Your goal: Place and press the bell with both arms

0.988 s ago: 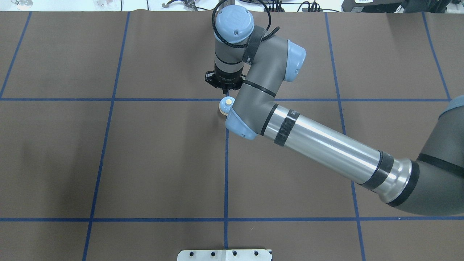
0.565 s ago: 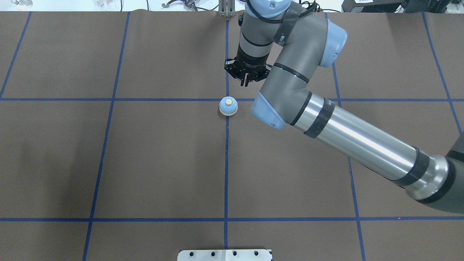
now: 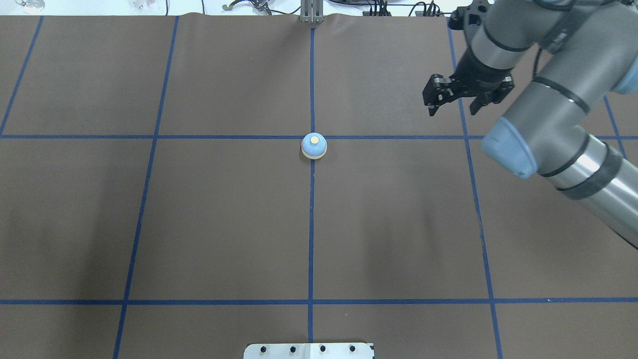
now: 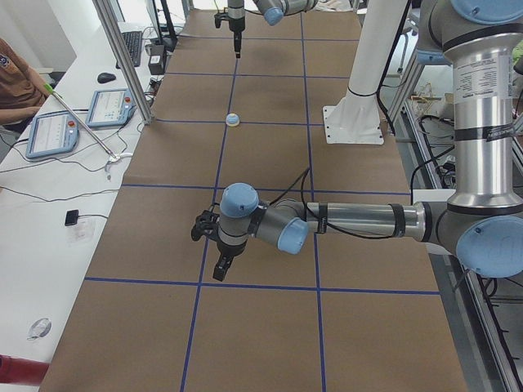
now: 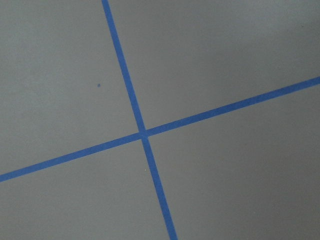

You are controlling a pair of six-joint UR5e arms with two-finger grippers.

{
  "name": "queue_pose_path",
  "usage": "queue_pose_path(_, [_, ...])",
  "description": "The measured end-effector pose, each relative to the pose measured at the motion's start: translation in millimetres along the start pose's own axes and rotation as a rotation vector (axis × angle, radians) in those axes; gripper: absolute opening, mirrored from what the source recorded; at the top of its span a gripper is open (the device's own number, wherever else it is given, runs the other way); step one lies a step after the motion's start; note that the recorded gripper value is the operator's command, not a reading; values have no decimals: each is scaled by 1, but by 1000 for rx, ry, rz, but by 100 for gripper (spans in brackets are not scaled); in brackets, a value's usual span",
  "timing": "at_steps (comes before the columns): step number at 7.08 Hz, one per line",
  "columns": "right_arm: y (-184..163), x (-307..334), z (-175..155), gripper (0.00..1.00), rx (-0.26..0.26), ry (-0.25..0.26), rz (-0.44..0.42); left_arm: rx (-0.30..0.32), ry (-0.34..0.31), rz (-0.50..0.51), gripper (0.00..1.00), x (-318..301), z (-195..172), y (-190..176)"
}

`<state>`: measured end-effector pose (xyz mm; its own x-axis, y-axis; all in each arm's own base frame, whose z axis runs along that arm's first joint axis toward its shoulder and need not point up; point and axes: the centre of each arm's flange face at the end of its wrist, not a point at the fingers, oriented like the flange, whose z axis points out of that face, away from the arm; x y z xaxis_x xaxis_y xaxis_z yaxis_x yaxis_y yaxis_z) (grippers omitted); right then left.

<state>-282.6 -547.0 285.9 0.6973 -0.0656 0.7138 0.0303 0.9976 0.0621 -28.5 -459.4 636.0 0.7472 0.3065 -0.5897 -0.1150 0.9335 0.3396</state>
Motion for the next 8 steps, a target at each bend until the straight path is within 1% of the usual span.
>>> queue_pose_path(1, [10,67,-9,100,-5,12,-61,-12,1,2,100,-25,-17,15])
queue_pose_path(2, [19,137,-14,100,-11,41,-135,-22,-4,-7,100,-42,-36,24])
queue_pose_path(3, [28,207,-18,100,-22,72,-202,-37,-6,-32,100,-44,-55,27])
queue_pose_path(4, [42,271,-23,100,-35,96,-239,-60,-7,-58,100,-38,-70,28])
queue_pose_path(5, [58,319,-24,100,-50,109,-249,-76,-6,-75,100,-35,-77,30])
queue_pose_path(6, [67,346,-19,100,-68,114,-240,-84,-5,-83,100,-34,-79,31])
queue_pose_path(7, [72,368,-18,100,-75,117,-213,-87,-5,-86,100,-34,-79,32])
queue_pose_path(8, [79,396,-23,100,-71,119,-165,-89,-5,-88,100,-34,-79,32])
